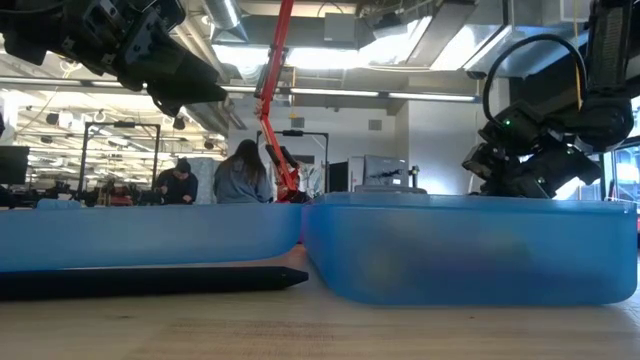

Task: Pick & place school supplies into a supply box
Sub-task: Put the pink pencil into the blue supply box

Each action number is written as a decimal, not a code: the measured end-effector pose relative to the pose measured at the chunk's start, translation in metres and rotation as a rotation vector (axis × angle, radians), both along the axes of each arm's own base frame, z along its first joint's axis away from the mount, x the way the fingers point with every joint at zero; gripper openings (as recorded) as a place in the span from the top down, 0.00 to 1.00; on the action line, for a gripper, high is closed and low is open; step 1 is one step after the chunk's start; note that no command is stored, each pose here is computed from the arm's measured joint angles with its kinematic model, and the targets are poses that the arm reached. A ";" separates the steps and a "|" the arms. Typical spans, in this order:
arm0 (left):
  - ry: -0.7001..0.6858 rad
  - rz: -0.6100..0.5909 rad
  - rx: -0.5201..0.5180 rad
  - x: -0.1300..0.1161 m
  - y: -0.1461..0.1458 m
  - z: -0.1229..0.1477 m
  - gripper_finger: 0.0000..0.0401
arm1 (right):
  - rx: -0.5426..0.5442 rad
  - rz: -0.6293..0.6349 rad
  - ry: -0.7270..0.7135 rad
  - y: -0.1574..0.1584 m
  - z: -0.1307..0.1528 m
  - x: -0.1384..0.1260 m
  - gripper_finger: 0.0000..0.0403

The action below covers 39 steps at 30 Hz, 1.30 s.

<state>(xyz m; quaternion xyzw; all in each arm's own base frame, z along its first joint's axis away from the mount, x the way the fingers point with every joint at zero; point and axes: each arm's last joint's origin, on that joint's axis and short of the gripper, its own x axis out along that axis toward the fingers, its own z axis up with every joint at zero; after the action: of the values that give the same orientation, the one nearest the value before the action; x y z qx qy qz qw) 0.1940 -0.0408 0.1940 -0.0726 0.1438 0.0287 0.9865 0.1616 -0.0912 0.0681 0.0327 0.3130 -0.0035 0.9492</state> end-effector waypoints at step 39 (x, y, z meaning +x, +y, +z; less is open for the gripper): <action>0.000 -0.001 0.002 0.000 0.000 0.000 0.58 | 0.032 0.002 -0.036 0.001 0.003 0.002 0.92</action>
<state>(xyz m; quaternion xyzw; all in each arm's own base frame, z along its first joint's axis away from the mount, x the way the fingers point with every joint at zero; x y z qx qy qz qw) 0.1940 -0.0408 0.1940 -0.0714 0.1438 0.0286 0.9866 0.1640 -0.0905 0.0709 0.0479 0.2958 0.0029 0.9540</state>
